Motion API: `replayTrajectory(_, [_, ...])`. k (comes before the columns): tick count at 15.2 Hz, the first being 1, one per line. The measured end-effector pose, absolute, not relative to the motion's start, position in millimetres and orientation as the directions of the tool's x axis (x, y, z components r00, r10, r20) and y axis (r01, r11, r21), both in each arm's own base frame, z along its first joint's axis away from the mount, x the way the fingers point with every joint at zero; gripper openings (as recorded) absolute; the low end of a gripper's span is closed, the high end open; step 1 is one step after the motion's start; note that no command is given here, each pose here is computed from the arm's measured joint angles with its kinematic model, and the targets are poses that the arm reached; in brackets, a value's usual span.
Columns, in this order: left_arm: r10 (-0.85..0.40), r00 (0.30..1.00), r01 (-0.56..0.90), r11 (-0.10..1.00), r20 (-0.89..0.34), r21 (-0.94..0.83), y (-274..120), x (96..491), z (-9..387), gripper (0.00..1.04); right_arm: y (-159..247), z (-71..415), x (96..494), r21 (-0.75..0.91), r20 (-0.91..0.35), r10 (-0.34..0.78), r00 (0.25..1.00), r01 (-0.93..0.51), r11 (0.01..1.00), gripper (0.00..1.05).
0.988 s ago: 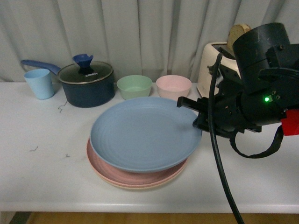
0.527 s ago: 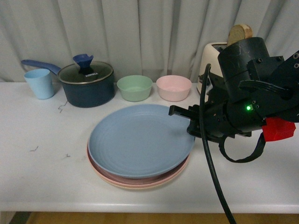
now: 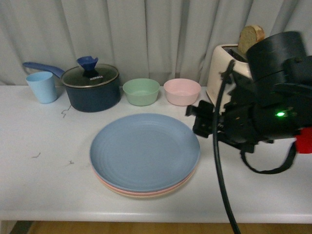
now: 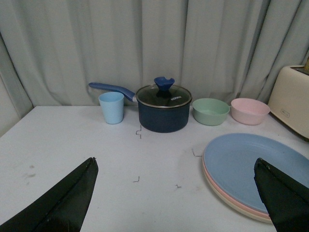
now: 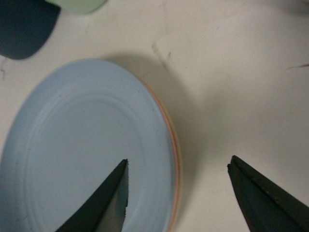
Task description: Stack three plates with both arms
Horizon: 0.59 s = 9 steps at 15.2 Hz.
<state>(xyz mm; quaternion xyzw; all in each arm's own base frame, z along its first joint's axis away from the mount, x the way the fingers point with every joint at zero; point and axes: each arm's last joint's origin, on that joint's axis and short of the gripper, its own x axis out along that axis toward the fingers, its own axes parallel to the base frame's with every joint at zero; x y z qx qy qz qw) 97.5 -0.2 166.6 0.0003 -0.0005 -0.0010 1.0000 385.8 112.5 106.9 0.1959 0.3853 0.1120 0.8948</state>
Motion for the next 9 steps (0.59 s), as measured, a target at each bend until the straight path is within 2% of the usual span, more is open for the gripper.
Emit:
replayTrajectory(2, [-0.002,1.0,0.002,1.0,0.001,0.0,0,97,167,0.98,88,144,367,0.444,-0.564,0.312,0.764,-0.038,0.895,0.86])
replayTrajectory(3, [-0.002,1.0,0.002,1.0,0.001,0.001,0,97,167,0.98,86,152,371,0.426,-0.455,0.272,0.848,-0.061,0.903,0.93])
replayTrajectory(4, [-0.005,1.0,0.005,1.0,0.001,0.001,0,97,167,0.98,85,142,365,0.304,-0.298,0.154,0.942,-0.06,0.951,0.83])
replayTrajectory(5, [-0.001,1.0,0.001,1.0,0.001,0.0,0,97,167,0.98,76,123,339,0.186,-0.25,0.065,0.966,-0.017,0.982,0.72])
replayTrajectory(6, [0.004,1.0,-0.004,1.0,-0.002,0.0,0,97,166,0.98,63,116,312,0.083,-0.187,0.026,0.982,-0.011,0.997,0.59])
replayTrajectory(9, [0.001,1.0,-0.001,1.0,0.001,0.0,0,97,167,0.98,42,159,288,0.05,0.047,-0.014,0.999,0.011,0.999,0.35])
